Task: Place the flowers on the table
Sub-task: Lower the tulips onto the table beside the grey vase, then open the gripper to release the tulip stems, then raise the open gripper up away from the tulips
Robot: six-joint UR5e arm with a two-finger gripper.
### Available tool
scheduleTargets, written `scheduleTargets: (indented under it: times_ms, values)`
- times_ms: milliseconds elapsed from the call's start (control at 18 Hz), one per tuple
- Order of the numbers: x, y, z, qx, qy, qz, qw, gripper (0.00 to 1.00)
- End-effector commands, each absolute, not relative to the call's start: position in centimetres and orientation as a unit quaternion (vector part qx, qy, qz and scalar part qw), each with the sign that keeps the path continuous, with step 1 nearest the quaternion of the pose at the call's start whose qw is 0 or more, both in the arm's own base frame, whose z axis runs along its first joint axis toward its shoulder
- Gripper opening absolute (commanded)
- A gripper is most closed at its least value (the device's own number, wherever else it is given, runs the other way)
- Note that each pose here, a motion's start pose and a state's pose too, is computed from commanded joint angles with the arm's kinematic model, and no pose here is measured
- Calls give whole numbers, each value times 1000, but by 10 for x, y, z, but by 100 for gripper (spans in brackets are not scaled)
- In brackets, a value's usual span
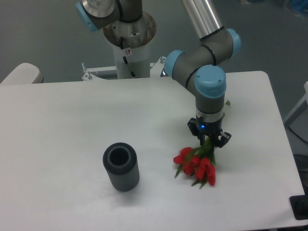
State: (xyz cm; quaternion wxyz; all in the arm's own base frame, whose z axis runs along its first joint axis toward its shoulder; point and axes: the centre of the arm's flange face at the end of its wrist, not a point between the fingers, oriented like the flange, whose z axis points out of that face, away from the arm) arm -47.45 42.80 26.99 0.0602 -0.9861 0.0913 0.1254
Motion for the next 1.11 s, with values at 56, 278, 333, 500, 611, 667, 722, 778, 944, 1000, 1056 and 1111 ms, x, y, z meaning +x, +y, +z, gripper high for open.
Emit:
scheduleTargets:
  times_ms: [56,278,333,500,611,667,722,778,944,1000,1056,1111]
  values:
    - [-475,433,276,-985,94,132,63,100]
    - [-484,451,305,-980,95,161,71,100]
    - [-487,453,309,-979,92,165,76,100]
    - [-494,465,328,-974,105,182,89,100]
    - [-496,478,337,-971,112,192,92,100]
    - [-498,479,343,-970,113,197,92,100]
    - [-498,480,351,-968,113,201,95,100]
    - [-499,479,357,-969,115,199,94,100]
    - [-504,473,379,-969,130,193,84,100]
    - [-501,467,393,-969,139,190,80,100]
    - [-498,461,407,-970,149,180,74,100]
    - [-493,458,420,-970,159,171,71,100]
